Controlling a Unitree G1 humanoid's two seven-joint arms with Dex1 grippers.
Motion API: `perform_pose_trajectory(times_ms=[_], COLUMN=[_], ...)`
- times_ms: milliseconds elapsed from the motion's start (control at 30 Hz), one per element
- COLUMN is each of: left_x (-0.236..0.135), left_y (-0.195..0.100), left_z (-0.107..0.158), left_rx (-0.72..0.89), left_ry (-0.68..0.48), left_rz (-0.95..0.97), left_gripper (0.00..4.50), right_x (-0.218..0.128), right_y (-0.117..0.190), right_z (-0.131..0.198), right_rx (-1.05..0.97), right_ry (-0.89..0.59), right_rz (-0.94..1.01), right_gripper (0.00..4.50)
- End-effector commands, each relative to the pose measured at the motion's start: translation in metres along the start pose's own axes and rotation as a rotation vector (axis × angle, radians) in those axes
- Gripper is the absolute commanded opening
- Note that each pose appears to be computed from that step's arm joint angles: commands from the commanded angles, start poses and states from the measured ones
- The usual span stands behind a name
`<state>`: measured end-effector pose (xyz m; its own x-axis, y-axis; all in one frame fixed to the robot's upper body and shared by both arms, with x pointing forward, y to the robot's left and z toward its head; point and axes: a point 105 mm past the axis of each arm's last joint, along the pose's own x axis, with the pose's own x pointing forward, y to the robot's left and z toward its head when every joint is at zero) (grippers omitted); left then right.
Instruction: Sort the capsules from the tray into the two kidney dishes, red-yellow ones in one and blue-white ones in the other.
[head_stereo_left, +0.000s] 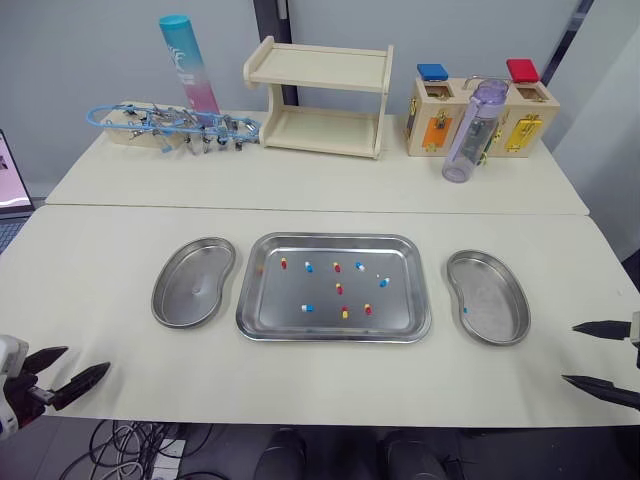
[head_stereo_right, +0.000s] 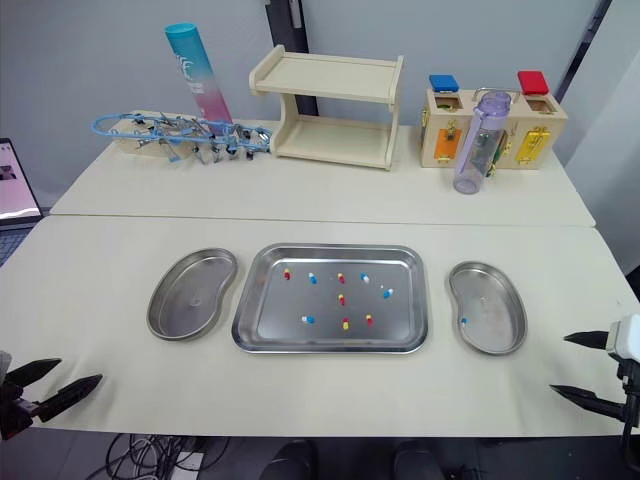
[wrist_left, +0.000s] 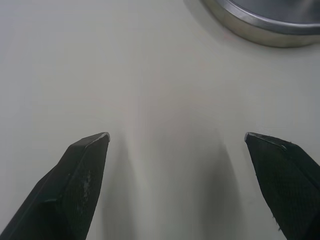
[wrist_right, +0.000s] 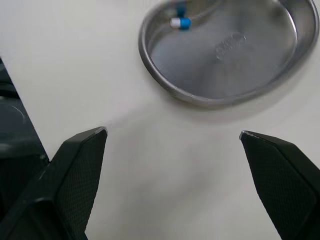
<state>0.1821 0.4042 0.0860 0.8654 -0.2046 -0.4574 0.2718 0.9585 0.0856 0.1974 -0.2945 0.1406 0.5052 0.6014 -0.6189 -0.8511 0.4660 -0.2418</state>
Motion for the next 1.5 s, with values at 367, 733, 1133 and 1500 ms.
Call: perform_pose_trajectory(times_ms=[367,733,1133,1500], left_x=[-0.006,0.026,0.115,0.175], left_y=[-0.015,-0.063,-0.122,-0.141], left_z=[0.026,0.092,0.154,0.165], left_rx=[0.061,0.238,0.465,0.608], left_ry=[-0.063,-0.178,-0.208,-0.135], left_rz=[-0.029,-0.254,-0.575,-0.704], left_gripper=[4.50,4.50,3.92,2.65], right_x=[0.102,0.133,0.145,0.151], right_y=[0.050,0.076,0.083,0.090], right_z=[0.099,0.096,0.101,0.110], right_rx=[-0.069,-0.008,0.028,0.045], right_ry=[-0.490,-0.520,-0.536,-0.551], right_rz=[0.019,0.018,-0.010,-0.024], right_gripper=[4.49,4.49,4.50,4.50])
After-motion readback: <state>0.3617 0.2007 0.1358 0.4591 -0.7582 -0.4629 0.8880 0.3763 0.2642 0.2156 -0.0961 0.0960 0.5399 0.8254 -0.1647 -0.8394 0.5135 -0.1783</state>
